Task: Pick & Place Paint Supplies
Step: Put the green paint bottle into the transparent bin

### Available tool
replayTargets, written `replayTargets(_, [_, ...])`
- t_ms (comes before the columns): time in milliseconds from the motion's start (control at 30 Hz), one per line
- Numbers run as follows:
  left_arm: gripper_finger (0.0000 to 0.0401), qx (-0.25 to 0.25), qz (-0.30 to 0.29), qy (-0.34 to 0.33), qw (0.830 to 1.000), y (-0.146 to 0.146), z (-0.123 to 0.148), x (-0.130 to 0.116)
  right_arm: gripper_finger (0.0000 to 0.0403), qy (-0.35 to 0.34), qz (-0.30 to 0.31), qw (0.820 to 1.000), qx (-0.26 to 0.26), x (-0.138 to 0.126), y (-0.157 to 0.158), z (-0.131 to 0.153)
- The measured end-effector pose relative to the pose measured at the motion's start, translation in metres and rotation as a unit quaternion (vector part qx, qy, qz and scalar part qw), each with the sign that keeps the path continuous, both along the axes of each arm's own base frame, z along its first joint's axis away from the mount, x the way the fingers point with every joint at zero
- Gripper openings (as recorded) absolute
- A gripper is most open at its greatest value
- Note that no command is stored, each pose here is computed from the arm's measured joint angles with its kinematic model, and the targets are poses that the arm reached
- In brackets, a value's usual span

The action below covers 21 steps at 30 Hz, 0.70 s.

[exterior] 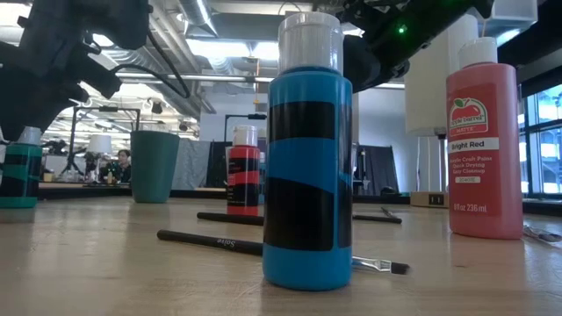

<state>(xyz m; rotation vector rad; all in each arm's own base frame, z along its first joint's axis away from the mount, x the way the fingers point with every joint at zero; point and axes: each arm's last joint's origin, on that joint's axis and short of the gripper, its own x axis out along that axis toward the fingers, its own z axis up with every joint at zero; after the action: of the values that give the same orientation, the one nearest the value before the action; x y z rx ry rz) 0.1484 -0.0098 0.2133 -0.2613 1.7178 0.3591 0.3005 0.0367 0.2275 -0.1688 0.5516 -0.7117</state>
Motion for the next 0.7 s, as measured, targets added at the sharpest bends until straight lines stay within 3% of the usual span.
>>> replayTargets(700, [0.0212, 0.005, -0.005, -0.014, 1.000, 0.0002, -0.0005, 0.0027, 0.0206, 0.000, 0.000, 1.000, 0.000, 0.0000, 0.0000, 0.0000])
